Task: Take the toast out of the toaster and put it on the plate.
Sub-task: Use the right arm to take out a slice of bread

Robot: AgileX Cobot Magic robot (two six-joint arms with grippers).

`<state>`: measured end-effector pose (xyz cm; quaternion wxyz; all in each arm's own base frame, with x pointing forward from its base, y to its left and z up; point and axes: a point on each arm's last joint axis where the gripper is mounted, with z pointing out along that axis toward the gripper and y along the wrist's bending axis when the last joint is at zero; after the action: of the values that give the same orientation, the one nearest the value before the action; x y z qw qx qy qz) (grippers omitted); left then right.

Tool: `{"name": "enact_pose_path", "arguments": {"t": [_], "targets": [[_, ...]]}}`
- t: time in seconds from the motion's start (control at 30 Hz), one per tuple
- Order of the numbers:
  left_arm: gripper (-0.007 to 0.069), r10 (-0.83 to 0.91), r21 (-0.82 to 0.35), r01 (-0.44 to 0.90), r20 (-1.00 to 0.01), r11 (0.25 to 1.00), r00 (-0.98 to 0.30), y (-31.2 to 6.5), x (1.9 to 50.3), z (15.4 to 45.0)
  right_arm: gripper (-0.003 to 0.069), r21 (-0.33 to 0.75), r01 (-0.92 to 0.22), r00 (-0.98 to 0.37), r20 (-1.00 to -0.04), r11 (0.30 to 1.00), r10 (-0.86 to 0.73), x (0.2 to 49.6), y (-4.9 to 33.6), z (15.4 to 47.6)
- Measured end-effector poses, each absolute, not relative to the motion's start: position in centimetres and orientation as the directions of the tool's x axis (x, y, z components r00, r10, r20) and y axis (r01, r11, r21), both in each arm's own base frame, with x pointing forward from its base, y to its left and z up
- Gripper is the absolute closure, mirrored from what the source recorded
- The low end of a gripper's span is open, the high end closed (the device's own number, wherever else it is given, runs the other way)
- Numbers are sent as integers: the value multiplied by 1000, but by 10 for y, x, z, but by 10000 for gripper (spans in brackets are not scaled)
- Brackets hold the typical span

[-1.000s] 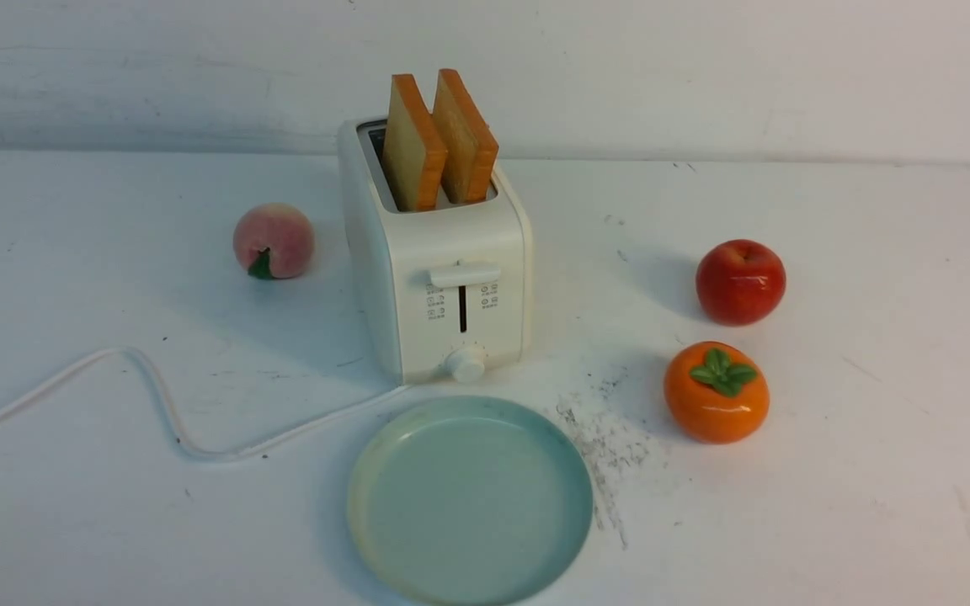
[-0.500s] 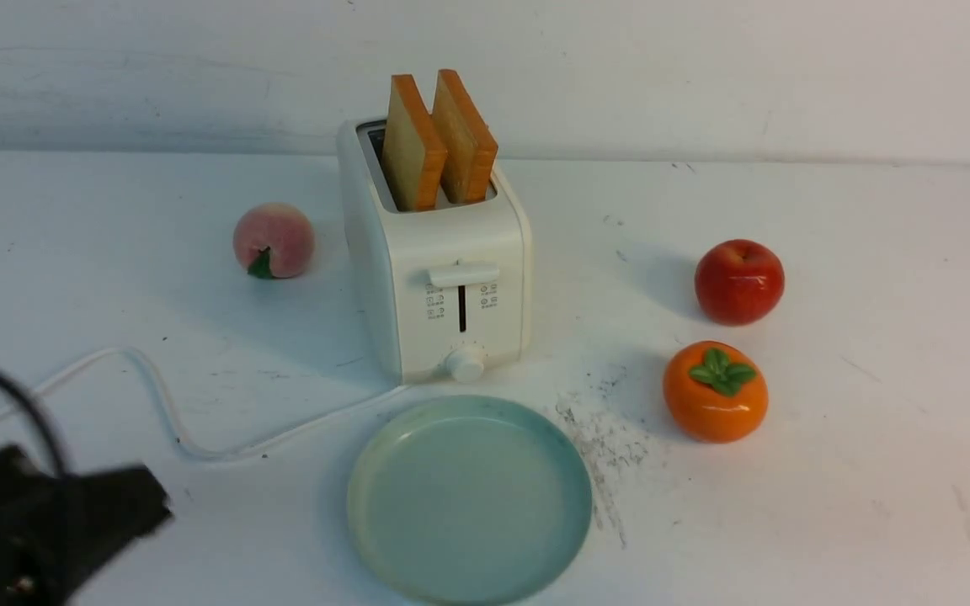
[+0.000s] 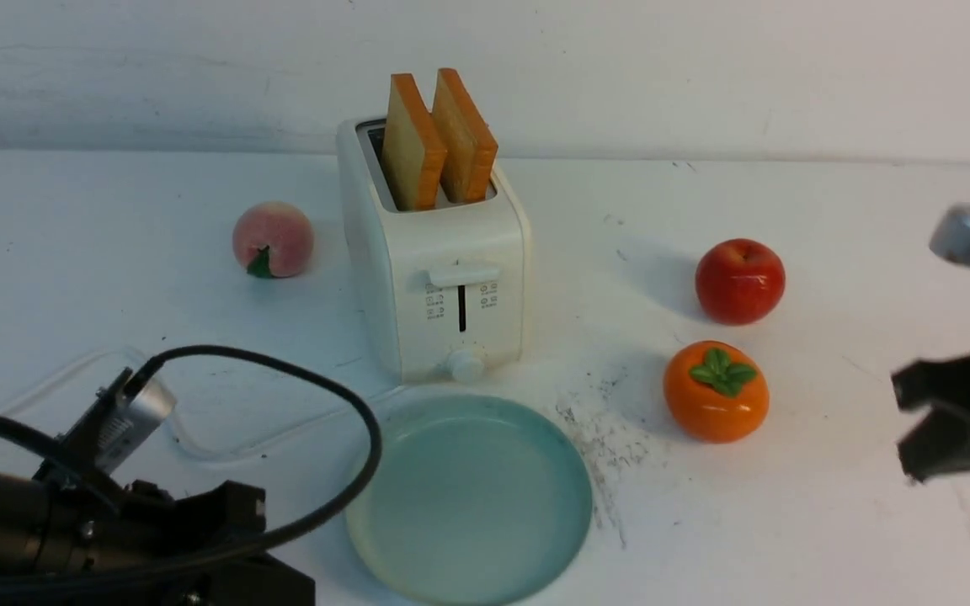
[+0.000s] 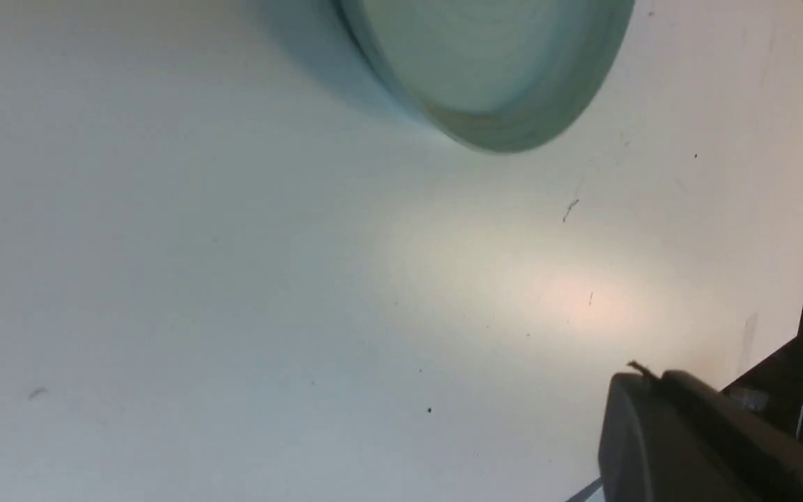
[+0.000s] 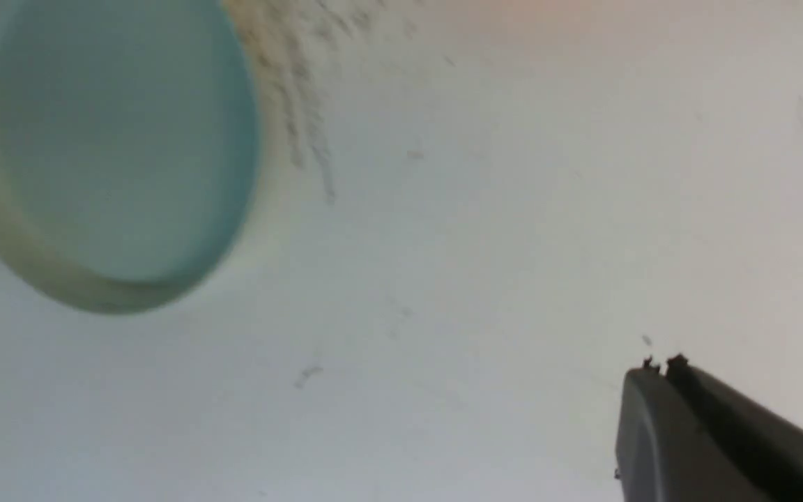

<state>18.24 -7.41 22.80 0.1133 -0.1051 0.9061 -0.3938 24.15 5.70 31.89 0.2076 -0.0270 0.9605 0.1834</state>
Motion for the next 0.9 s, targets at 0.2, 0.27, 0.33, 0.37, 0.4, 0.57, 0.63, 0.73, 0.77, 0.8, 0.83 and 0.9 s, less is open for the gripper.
{"name": "enact_pose_path", "arguments": {"t": [0.2, 0.27, 0.33, 0.37, 0.4, 0.57, 0.63, 0.73, 0.77, 0.8, 0.83, 0.9], "targets": [[639, -284, -742, -87, -143, 665, -948, -74, 185, 231, 649, 380, -414, -787, -606, 827, -115, 284, 95, 379], [639, -285, -742, -87, -144, 664, -948, -74, 185, 231, 647, 367, -492, -739, -656, 789, -156, 299, 113, 398], [639, -284, -742, -86, -145, 665, -948, -74, 185, 231, 647, 362, -537, -714, -676, 762, -182, 311, 129, 405], [639, -284, -742, -85, -146, 665, -948, -74, 185, 231, 645, 351, -570, -690, -696, 742, -200, 321, 142, 411], [639, -283, -741, -83, -149, 666, -947, -74, 185, 231, 643, 342, -592, -674, -707, 729, -215, 327, 150, 413], [639, -286, -740, -83, -152, 668, -946, -74, 186, 231, 608, 251, -668, -585, -759, 700, -287, 368, 189, 409], [639, -284, -738, -82, -153, 670, -946, -74, 185, 231, 568, 206, -667, -552, -782, 716, -290, 389, 197, 401], [639, -275, -729, -76, -158, 680, -948, -73, 185, 230, 491, 178, -649, -525, -808, 740, -266, 417, 205, 385], [639, -270, -725, -73, -160, 685, -949, -73, 185, 230, 460, 176, -640, -521, -815, 748, -255, 424, 207, 379], [639, -265, -720, -69, -162, 691, -950, -73, 185, 229, 434, 177, -633, -518, -820, 754, -243, 431, 209, 373], [639, -259, -714, -66, -165, 697, -952, -72, 184, 229, 396, 181, -624, -515, -827, 760, -225, 437, 211, 366], [639, -250, -706, -60, -169, 706, -953, -72, 184, 228, 340, 192, -612, -515, -833, 767, -203, 446, 214, 355]]}}
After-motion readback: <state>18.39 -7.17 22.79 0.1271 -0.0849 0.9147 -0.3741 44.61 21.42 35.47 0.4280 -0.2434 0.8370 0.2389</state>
